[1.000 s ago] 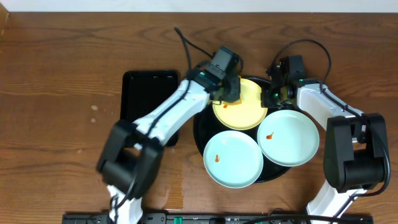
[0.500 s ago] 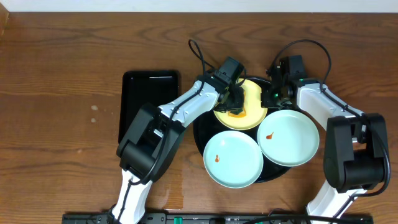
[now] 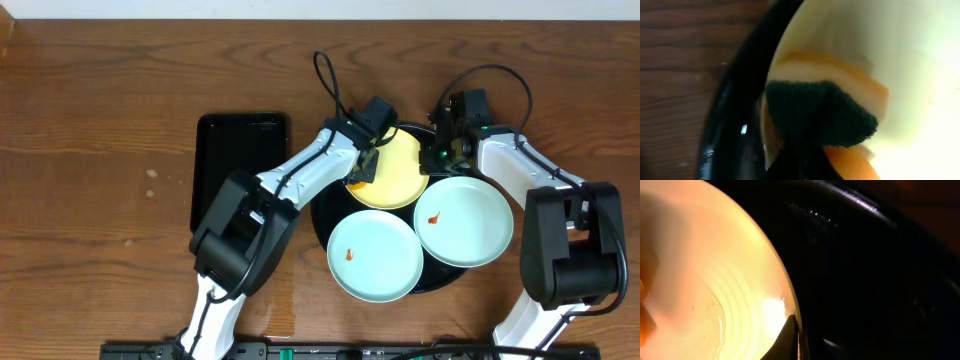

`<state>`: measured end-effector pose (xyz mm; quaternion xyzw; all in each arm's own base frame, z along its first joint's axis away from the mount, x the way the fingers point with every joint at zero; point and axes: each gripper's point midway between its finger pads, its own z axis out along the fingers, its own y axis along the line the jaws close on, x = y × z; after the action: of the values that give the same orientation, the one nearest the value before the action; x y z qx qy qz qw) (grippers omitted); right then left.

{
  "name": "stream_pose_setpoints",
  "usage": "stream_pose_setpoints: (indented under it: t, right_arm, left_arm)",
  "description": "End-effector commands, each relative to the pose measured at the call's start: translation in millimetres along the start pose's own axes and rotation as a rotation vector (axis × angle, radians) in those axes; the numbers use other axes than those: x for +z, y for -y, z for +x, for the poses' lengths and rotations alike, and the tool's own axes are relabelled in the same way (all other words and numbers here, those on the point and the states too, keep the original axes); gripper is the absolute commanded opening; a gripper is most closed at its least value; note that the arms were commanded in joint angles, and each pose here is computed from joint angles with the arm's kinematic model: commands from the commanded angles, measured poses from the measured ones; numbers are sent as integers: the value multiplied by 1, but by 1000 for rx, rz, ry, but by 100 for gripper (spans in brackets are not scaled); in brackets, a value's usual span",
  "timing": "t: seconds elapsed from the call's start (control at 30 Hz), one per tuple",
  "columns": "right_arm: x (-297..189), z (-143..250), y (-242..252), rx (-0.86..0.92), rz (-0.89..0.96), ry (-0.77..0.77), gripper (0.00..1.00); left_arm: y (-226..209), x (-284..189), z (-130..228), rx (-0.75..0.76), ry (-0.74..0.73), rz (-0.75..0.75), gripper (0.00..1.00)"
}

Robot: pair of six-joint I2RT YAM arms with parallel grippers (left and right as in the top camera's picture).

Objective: Clean dirty plates on tray and stack at the side

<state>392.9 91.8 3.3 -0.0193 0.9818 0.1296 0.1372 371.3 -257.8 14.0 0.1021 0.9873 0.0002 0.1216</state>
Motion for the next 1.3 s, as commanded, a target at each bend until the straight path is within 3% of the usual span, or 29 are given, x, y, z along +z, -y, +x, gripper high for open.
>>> stream_pose_setpoints:
  t: [0.0, 0.3, 0.43, 0.57, 0.77, 0.93, 1.1, 1.27]
  right_arm:
    - [12, 20, 15, 24, 74, -63, 1]
    - [10, 20, 29, 38, 157, -58, 1]
    - [6, 14, 36, 39, 198, -38, 1]
    - [-9, 1, 31, 16, 197, 11, 1]
    - [-55, -22, 25, -24, 225, 133, 1]
    - [-114, -36, 42, -37, 440, 266, 1]
    - [-155, -41, 24, -110, 462, 355, 1]
    - [-195, -44, 14, -168, 625, 460, 1]
  left_arm:
    - [-42, -2, -8, -6, 3, -195, 8]
    - [-38, -43, -29, -70, 17, -189, 8]
    - [-42, -48, -20, -101, -17, -202, 8]
    - [-28, -52, -11, -108, -65, -118, 8]
    - [-13, -77, -13, -121, -52, -4, 7]
    - [-11, -97, -17, -127, -17, 29, 8]
    - [-16, -106, -21, -146, 4, 38, 8]
    - [-29, -105, -26, -205, -14, 72, 7]
